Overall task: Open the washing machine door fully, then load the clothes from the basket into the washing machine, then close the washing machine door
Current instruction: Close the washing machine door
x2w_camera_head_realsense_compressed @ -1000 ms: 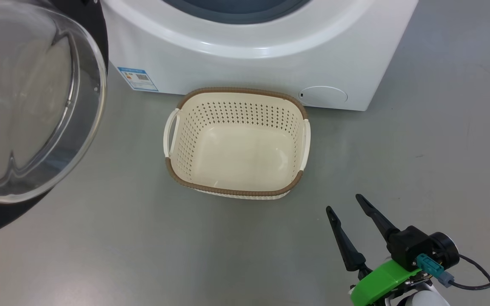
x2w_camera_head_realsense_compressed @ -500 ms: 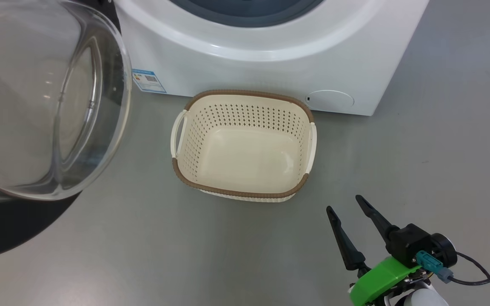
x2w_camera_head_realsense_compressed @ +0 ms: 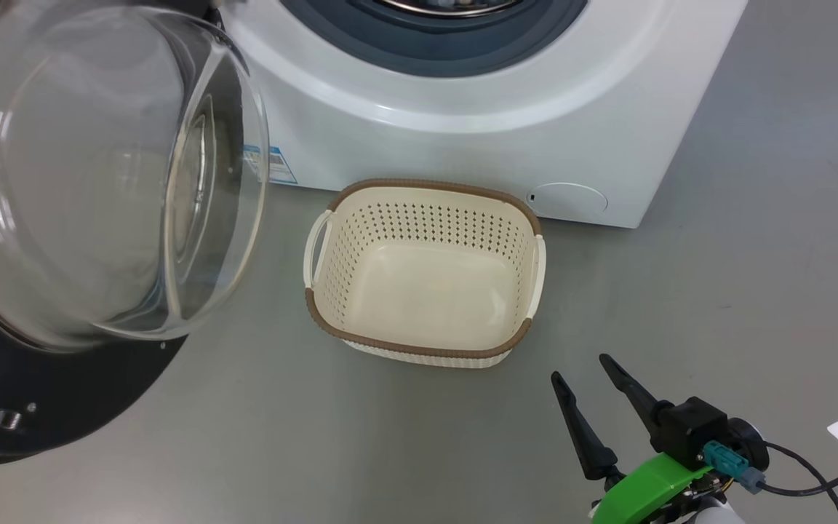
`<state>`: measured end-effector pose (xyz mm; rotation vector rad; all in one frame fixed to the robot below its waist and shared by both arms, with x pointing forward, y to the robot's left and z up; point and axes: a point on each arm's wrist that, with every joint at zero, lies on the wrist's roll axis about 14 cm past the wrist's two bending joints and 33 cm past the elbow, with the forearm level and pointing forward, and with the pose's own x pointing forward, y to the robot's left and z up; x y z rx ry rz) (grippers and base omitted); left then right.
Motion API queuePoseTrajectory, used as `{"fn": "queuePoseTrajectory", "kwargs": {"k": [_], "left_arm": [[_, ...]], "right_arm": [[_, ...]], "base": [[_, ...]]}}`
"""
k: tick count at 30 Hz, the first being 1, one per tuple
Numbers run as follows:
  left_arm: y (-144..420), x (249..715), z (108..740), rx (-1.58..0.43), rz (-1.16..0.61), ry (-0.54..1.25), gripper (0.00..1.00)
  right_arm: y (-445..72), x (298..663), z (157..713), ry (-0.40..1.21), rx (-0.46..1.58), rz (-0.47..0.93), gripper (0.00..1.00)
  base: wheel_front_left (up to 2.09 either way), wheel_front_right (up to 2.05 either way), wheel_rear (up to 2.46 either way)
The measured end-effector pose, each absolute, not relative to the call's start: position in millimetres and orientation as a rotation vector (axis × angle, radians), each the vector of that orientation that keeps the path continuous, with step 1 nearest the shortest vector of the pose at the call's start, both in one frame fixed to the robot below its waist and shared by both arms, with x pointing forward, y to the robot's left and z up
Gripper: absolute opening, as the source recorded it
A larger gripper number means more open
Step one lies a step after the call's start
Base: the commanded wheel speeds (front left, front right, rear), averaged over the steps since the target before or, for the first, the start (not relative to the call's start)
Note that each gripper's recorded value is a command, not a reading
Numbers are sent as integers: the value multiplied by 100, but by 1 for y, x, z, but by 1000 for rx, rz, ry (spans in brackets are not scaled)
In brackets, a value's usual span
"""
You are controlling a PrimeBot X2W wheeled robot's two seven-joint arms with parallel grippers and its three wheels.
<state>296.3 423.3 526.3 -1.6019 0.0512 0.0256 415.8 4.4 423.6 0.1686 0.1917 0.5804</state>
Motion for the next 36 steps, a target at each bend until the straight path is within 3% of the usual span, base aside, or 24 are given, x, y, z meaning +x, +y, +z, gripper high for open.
{"fn": "queuePoseTrajectory", "kwargs": {"k": [36], "left_arm": [[202,362,557,-1572,-727,403,0]], "right_arm": [[-48,405,404,248,235,416,100]], "base": [[0,0,0]]}}
